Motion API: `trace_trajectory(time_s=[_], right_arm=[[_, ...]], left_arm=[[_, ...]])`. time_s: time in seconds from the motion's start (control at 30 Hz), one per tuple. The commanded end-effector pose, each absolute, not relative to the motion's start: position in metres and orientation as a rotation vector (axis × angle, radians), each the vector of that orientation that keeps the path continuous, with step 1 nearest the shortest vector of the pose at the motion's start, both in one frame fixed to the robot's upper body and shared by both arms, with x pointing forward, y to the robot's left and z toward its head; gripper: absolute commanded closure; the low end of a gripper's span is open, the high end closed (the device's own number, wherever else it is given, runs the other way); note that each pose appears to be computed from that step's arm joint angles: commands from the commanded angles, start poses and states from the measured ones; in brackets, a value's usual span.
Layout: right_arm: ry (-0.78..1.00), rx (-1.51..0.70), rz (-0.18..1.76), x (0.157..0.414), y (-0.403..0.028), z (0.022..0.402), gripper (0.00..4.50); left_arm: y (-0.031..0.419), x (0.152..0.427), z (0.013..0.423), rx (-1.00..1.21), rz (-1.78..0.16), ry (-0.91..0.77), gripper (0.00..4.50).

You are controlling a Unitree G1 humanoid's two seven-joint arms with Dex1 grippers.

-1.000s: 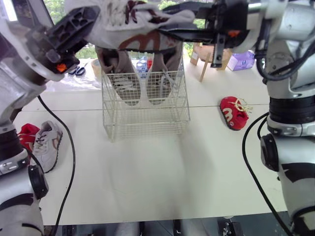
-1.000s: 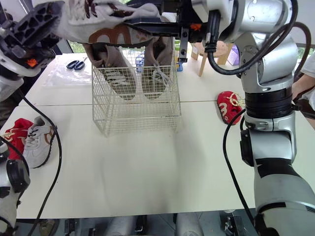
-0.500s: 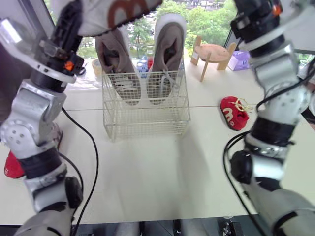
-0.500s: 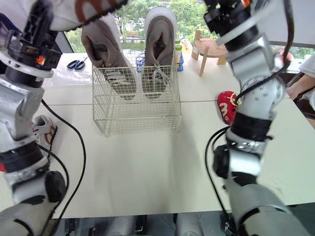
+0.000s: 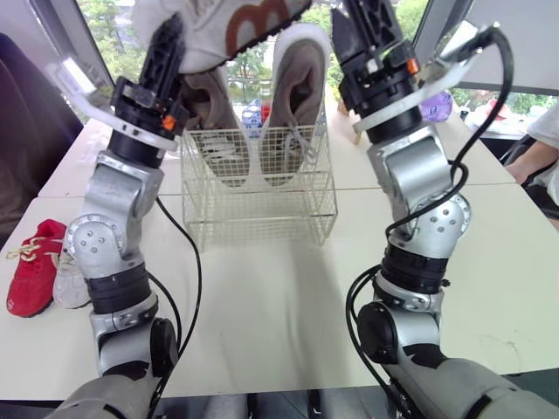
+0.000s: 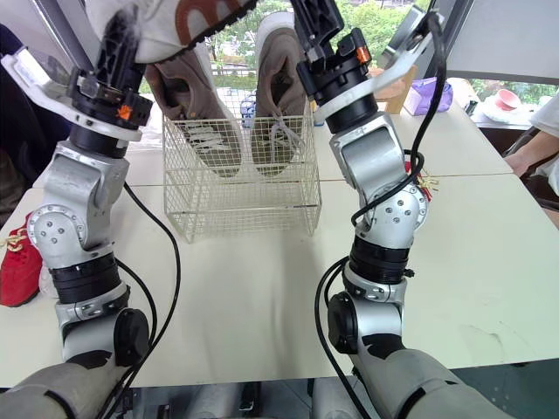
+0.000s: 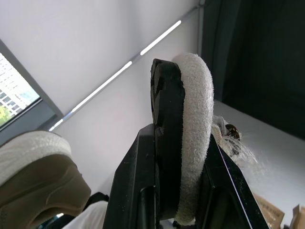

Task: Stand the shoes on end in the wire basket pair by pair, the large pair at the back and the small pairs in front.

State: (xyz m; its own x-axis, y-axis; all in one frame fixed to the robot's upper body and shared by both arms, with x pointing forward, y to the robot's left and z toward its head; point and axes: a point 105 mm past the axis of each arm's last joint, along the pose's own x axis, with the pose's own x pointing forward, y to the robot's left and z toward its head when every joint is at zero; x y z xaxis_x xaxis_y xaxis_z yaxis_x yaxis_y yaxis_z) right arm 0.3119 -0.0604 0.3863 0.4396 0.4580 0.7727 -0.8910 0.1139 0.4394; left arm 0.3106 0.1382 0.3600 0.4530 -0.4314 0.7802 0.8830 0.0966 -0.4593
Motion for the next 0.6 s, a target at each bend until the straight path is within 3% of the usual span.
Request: trace_trajectory(time_s=[0.03, 0.27, 0.4, 0.53, 0.6], right_arm=[[-0.558, 1.019, 1.099, 0.300, -0.055, 0.396, 0.04], [-0.542, 0.992, 1.099, 0.303, -0.051, 0.392, 0.04], [-0.540, 0.978, 1.098, 0.304, -0.050, 0.391, 1.29], [-0.541, 0.980, 1.104, 0.303, -0.050, 0.391, 3.11], [-0.544, 0.983, 1.109, 0.303, -0.050, 0.392, 3.54]], left_arm=[[0.127, 0.297, 0.369, -1.009, -1.108, -0.555, 4.24], [0.107, 0.296, 0.353, -0.909, -1.128, -0.482, 4.24], [0.108, 0.298, 0.352, -0.910, -1.112, -0.488, 4.24], [0.111, 0.300, 0.353, -0.912, -1.094, -0.496, 4.24], [0.113, 0.301, 0.352, -0.910, -1.082, -0.495, 4.24]])
